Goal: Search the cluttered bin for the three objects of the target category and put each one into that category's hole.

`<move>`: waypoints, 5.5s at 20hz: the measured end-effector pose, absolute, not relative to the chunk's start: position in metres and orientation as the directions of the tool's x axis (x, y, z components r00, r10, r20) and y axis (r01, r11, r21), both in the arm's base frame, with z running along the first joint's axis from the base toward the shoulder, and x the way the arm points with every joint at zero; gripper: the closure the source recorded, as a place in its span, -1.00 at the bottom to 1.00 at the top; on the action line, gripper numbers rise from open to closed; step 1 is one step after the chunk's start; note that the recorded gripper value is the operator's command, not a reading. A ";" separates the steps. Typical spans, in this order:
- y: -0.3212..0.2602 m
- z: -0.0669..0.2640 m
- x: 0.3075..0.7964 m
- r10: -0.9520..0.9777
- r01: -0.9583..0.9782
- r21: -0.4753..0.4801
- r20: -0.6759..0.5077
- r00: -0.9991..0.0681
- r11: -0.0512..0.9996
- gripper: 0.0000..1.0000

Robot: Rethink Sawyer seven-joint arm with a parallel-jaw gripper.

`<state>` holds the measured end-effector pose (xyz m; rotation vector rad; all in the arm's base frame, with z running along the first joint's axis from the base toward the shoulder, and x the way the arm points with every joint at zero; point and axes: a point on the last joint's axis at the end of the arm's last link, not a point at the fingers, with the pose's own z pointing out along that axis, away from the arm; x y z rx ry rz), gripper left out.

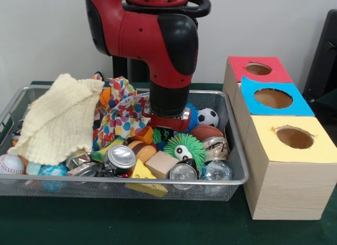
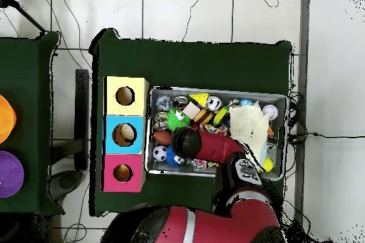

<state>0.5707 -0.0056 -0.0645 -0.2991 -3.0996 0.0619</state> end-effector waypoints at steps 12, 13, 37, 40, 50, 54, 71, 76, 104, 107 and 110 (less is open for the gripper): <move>-0.010 -0.065 0.575 0.212 0.211 -0.017 0.061 -0.975 0.977 1.00; -0.011 -0.065 0.575 0.212 0.211 -0.018 0.061 -0.975 0.977 1.00; -0.027 -0.066 0.573 0.095 0.102 0.091 0.079 -0.992 0.991 1.00; -0.029 -0.066 0.572 0.084 0.091 0.104 0.078 -0.993 0.990 1.00; -0.039 -0.067 0.570 0.034 0.045 0.145 0.076 -0.997 0.988 1.00; -0.041 -0.067 0.569 0.014 0.024 0.149 0.069 -0.997 0.989 1.00; -0.044 -0.067 0.564 -0.059 -0.053 0.163 0.033 -0.998 0.985 1.00; -0.046 -0.067 0.562 -0.079 -0.074 0.162 0.022 -0.997 0.984 1.00; -0.072 -0.068 0.554 -0.105 -0.105 0.226 -0.010 -0.994 0.969 1.00; -0.075 -0.068 0.554 -0.106 -0.105 0.228 -0.008 -0.994 0.968 1.00; -0.077 -0.068 0.553 -0.107 -0.106 0.228 -0.006 -0.994 0.968 1.00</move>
